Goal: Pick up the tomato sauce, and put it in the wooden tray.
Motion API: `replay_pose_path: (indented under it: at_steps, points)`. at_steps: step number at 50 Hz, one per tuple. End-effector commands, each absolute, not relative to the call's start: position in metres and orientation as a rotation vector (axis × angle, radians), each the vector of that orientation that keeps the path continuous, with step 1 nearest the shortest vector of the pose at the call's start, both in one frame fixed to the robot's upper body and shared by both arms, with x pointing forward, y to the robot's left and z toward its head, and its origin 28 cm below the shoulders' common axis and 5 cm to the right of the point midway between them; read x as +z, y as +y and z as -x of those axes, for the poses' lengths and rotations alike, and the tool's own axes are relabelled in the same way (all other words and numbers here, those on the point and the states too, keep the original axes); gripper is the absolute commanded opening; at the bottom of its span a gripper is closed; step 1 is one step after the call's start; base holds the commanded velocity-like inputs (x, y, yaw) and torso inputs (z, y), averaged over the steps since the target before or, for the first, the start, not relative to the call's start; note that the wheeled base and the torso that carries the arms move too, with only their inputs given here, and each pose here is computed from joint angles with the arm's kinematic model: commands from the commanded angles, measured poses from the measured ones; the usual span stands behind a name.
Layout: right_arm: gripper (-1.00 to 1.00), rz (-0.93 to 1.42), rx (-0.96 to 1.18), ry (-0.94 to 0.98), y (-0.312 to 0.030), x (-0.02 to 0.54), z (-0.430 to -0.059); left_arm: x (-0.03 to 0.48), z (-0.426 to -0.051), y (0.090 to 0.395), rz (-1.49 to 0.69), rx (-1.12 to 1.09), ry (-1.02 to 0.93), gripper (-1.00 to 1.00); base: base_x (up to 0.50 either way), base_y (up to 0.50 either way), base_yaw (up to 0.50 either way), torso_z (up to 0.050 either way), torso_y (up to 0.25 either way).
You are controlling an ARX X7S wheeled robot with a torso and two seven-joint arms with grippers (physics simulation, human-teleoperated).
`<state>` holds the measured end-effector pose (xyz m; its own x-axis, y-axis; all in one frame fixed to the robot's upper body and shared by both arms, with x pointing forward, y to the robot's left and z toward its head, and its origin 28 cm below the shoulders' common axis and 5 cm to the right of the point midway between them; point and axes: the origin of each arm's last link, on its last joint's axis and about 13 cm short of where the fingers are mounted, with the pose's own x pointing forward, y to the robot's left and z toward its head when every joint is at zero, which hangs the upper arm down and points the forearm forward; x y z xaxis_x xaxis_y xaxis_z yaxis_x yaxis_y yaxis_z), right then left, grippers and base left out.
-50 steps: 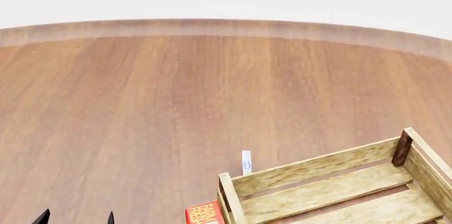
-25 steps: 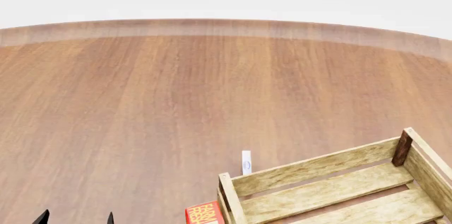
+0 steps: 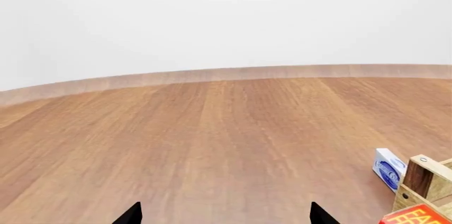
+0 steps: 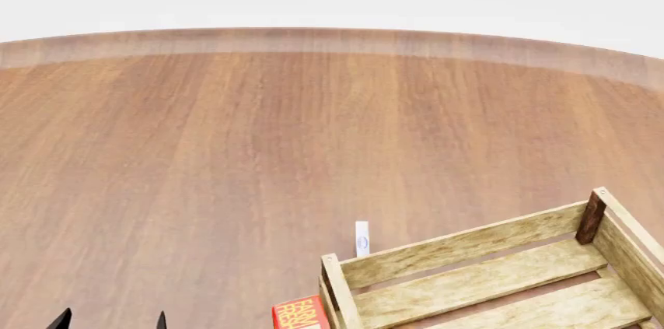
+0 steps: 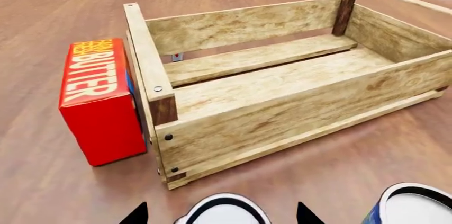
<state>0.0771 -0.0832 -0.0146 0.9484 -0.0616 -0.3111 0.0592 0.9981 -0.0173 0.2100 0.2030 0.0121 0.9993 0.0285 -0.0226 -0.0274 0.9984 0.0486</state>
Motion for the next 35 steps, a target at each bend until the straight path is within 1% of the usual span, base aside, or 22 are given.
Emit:
replay_pose_path:
  at_steps: [1, 12, 35]
  points:
    - [1.0, 0.011, -0.068, 0.36, -0.084, -0.024, -0.078, 0.014, -0.209, 0.202, -0.045, 0.021, 0.017, 1.0, 0.0, 0.0, 0.0, 0.0, 0.0]
    - [1.0, 0.033, -0.036, 0.396, -0.081, -0.031, -0.077, 0.014, -0.21, 0.203, -0.045, 0.019, 0.015, 1.0, 0.0, 0.0, 0.0, 0.0, 0.0]
    - [1.0, 0.006, -0.056, 0.462, -0.082, -0.041, -0.083, 0.014, -0.21, 0.203, -0.044, 0.021, 0.015, 1.0, 0.0, 0.0, 0.0, 0.0, 0.0]
